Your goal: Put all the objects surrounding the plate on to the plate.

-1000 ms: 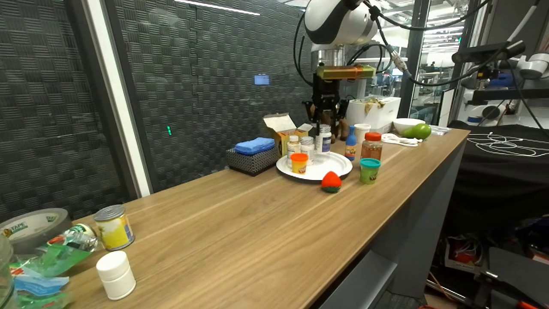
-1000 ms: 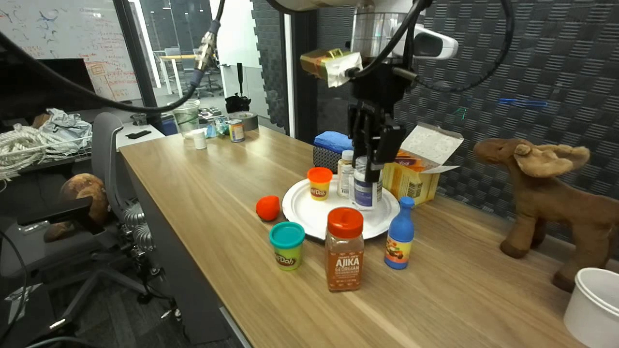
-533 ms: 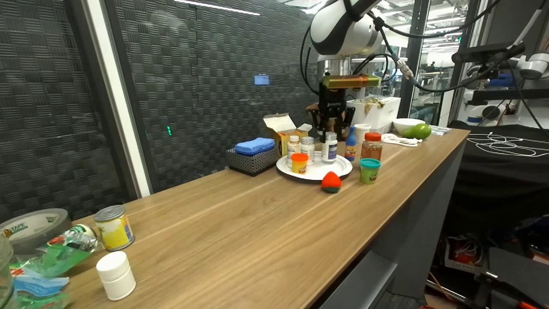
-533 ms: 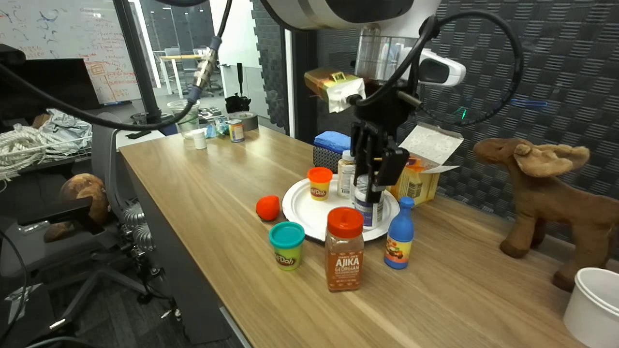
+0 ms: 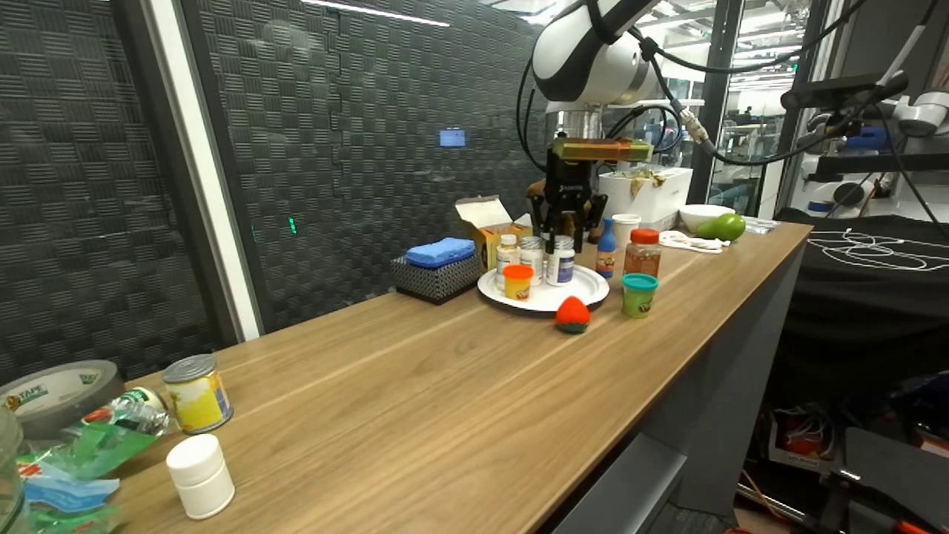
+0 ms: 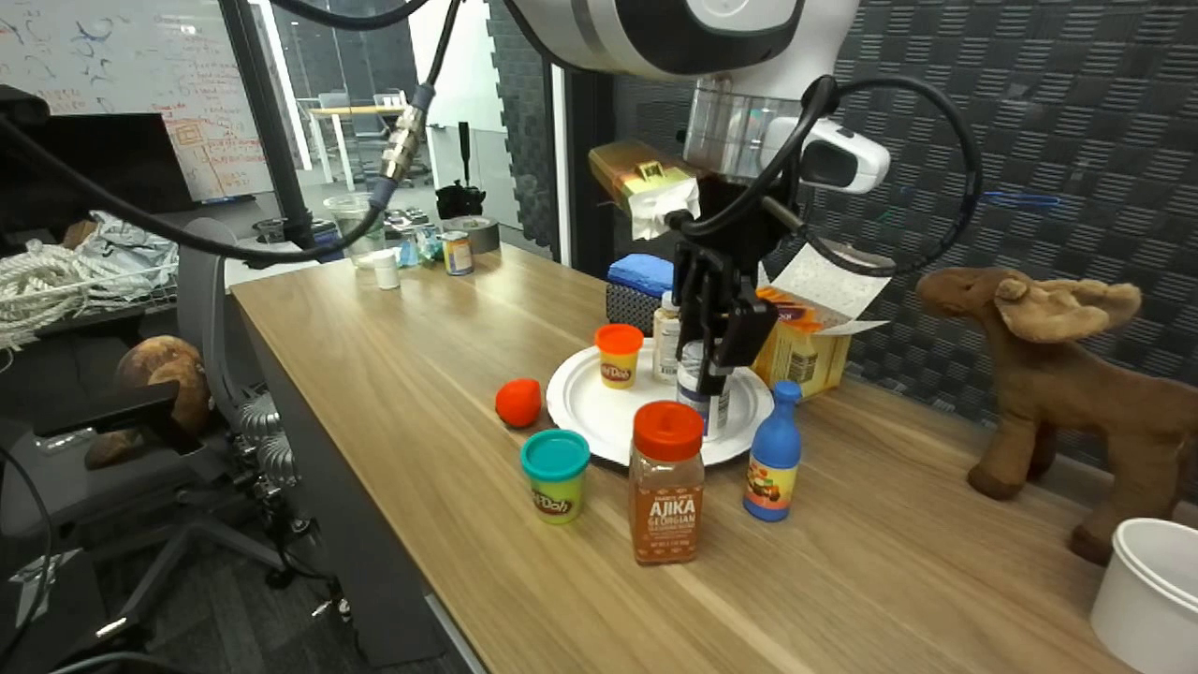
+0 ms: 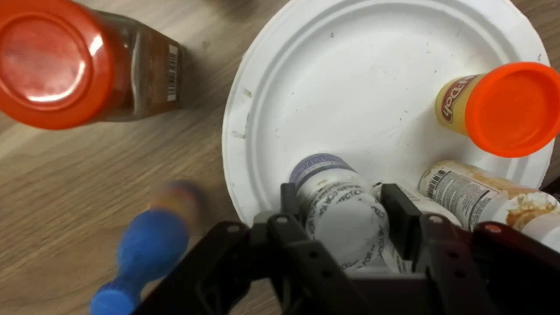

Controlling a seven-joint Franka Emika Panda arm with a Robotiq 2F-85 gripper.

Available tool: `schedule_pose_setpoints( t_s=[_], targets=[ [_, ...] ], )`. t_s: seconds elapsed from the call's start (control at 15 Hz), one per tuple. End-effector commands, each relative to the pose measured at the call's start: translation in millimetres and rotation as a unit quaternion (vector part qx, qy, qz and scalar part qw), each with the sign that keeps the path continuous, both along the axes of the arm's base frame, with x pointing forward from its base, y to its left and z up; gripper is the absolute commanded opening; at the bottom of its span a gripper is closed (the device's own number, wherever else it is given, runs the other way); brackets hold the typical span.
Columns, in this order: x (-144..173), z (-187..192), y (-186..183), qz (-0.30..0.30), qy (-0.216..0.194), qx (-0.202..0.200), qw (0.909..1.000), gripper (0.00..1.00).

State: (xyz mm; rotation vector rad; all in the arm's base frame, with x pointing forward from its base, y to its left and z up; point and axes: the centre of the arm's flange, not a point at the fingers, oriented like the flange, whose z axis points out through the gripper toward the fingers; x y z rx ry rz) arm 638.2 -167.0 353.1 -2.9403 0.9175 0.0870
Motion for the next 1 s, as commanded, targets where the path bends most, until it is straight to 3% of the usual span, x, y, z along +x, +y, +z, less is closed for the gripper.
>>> schedule_pose_setpoints(
  t_s=[0.0, 0.2, 0.47, 0.67, 0.93],
  targets=[
    [1, 5, 6, 0.024, 0.004, -0.004, 0.9997, 0.77],
    [-9, 31, 23, 0.045, 0.018, -0.029, 0.9984, 0.99],
    [-28, 84, 69, 0.094, 0.021, -0.070, 0.9928, 1.00],
    [-51, 111, 111, 0.121, -0.025, -0.051, 0.9910, 1.00],
    [-90, 118, 153, 0.123, -0.067, -0.041, 0.9892, 1.00]
  ],
)
